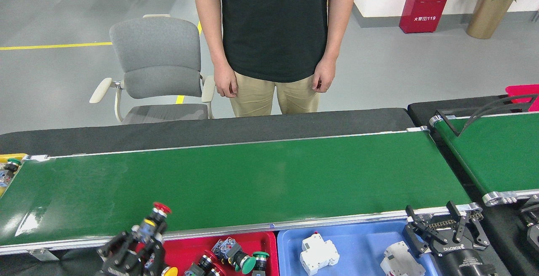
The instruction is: Pick switch part from conveyor to tray
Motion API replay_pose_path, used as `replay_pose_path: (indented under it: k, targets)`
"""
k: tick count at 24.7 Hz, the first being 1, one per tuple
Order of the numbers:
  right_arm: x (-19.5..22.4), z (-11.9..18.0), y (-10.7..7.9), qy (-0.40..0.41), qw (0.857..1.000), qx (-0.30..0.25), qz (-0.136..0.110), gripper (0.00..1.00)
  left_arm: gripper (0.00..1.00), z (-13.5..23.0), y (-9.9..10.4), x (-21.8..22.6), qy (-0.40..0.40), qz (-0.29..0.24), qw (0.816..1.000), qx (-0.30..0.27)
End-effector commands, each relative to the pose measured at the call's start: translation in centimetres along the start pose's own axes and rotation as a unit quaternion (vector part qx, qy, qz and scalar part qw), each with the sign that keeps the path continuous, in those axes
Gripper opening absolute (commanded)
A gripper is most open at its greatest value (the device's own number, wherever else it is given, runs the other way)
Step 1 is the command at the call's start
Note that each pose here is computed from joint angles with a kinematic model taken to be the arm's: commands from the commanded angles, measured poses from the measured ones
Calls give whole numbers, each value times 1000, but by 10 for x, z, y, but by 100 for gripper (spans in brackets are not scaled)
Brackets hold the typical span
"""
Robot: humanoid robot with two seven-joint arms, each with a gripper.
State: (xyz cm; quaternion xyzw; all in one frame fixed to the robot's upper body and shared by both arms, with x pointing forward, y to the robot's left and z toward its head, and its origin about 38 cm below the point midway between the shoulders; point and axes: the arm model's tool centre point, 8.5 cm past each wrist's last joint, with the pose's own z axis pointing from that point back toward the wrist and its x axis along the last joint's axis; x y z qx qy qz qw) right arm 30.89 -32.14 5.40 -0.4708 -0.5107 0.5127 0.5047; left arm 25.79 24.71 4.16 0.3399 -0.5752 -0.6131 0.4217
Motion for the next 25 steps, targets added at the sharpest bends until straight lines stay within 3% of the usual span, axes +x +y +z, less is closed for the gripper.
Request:
replay_pose_path:
  k: [1, 5, 9, 12, 16, 25]
  targets:
    - [0, 4, -3, 2, 1000, -6, -2, 98, 100, 1, 5, 1, -7, -3, 1000, 6]
    - [1, 4, -6, 1, 1000, -11, -2, 98, 100, 11, 12, -33, 76, -10, 997, 17]
    - [3, 5, -5, 0, 1000, -10, -5, 98, 100, 45, 24, -95, 234, -26, 971, 27]
    - [9, 4, -5, 1, 1000, -14, -14, 98, 100, 72, 24, -116, 281, -34, 959, 20]
    - [9, 5, -6, 1, 1000, -16, -15, 98, 100, 87, 16, -128, 304, -36, 952, 6]
    - [11, 4, -6, 1, 1000, -16, -17, 98, 100, 85, 15, -124, 280, -37, 959, 7]
